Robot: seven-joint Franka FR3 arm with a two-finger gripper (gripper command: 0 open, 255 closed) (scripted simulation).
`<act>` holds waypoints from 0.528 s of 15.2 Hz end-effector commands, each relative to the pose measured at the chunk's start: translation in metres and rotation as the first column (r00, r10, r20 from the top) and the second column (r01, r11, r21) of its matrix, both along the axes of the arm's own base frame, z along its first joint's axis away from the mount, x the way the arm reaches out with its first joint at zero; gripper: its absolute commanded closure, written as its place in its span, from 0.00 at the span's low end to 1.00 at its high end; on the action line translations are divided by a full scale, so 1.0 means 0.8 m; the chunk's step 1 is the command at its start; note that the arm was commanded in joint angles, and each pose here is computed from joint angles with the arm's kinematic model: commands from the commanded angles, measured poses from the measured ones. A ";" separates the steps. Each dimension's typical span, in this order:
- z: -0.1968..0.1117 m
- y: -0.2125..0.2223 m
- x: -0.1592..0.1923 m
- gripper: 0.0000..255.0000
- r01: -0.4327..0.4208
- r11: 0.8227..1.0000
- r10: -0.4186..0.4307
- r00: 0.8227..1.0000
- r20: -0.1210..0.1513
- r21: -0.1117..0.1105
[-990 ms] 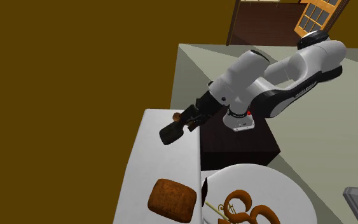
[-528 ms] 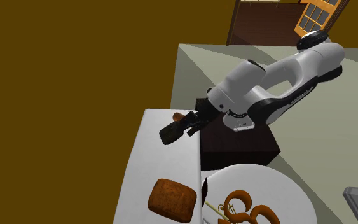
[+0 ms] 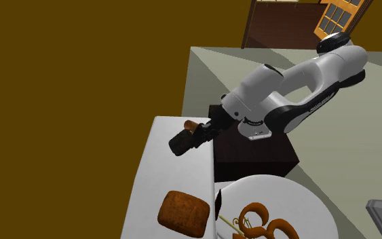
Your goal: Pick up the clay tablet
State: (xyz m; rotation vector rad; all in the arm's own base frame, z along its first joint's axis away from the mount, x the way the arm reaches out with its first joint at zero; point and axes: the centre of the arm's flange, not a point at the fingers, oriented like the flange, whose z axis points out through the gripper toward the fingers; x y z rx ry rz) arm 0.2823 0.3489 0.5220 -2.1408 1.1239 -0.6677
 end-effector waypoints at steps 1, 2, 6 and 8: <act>-0.001 -0.001 0.000 1.00 0.001 1.000 -0.001 1.000 -0.002 -0.001; -0.001 -0.001 0.000 1.00 0.001 1.000 -0.001 1.000 -0.002 -0.001; 0.019 0.000 0.001 1.00 0.001 1.000 -0.001 1.000 -0.002 -0.001; 0.032 0.000 0.001 1.00 0.001 1.000 -0.001 1.000 -0.002 -0.001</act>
